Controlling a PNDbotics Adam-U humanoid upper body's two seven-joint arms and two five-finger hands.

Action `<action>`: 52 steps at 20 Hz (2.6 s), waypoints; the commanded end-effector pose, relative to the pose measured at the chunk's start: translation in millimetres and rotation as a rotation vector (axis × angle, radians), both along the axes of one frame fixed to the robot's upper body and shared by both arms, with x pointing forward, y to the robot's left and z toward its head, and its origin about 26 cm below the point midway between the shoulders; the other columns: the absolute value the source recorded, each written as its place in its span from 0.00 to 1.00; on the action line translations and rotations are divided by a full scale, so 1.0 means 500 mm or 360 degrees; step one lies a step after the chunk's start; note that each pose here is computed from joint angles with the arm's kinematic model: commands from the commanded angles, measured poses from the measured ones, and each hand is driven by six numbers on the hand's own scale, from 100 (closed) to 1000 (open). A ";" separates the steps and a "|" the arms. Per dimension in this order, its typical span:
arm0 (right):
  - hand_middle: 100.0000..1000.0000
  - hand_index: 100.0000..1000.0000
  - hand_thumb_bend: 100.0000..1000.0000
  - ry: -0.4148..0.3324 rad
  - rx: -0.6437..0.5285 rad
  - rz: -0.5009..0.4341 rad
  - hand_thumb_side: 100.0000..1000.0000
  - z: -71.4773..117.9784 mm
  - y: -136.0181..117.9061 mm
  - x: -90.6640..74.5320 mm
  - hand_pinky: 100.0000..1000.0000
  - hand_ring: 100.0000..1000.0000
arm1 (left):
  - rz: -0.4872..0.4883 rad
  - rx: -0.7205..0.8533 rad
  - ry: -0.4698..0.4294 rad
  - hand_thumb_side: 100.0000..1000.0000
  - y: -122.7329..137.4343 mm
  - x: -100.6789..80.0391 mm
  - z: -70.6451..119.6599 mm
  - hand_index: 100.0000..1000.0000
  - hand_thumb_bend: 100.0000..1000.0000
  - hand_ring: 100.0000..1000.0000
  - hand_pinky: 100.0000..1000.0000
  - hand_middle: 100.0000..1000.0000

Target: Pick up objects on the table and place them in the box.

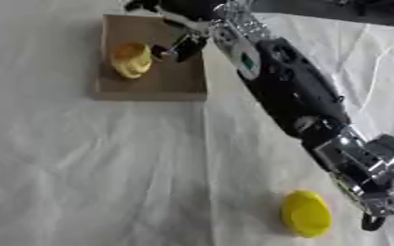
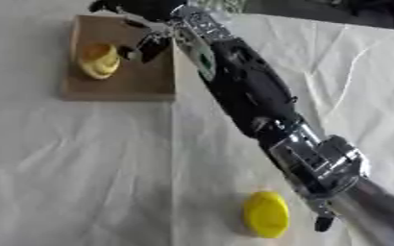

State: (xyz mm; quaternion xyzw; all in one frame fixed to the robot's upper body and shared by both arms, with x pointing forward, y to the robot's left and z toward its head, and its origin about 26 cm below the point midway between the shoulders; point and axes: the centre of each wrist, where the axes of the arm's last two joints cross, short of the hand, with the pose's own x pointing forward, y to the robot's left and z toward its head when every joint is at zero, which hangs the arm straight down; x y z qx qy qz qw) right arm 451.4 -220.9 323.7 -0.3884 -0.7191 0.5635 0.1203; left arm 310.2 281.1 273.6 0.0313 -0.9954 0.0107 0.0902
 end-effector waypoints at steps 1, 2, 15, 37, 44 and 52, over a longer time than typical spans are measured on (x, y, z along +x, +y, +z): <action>0.84 0.92 0.29 -0.0157 0.0038 0.0002 0.00 0.080 -0.060 -0.073 0.87 0.96 | 0.0037 0.0033 -0.0046 0.48 0.010 -0.010 0.017 0.84 0.15 0.77 0.84 0.73; 0.83 0.92 0.30 -0.0174 0.0034 -0.0004 0.00 0.087 -0.078 -0.095 0.87 0.95 | 0.0045 0.0035 -0.0046 0.48 0.012 -0.010 0.017 0.84 0.15 0.77 0.84 0.73; 0.81 0.89 0.21 -0.0123 0.0009 0.0129 0.00 0.016 -0.187 -0.333 0.86 0.93 | 0.0107 0.0028 -0.0052 0.49 0.021 -0.012 0.015 0.84 0.14 0.78 0.84 0.73; 0.80 0.91 0.00 0.0365 -0.0296 0.0399 0.23 -0.239 -0.247 -0.372 0.89 0.97 | 0.0197 0.0057 0.0073 0.50 0.041 -0.018 -0.021 0.83 0.12 0.78 0.84 0.74; 0.82 0.94 0.00 0.0467 -0.0320 0.0481 0.54 -0.268 -0.255 -0.385 0.91 1.00 | 0.0226 0.0074 0.0117 0.51 0.049 -0.021 -0.032 0.84 0.11 0.78 0.85 0.75; 0.82 0.97 0.00 0.0608 -0.0465 0.0551 0.34 -0.293 -0.252 -0.394 0.95 1.00 | 0.0225 0.0079 0.0138 0.51 0.049 -0.022 -0.038 0.84 0.11 0.78 0.85 0.75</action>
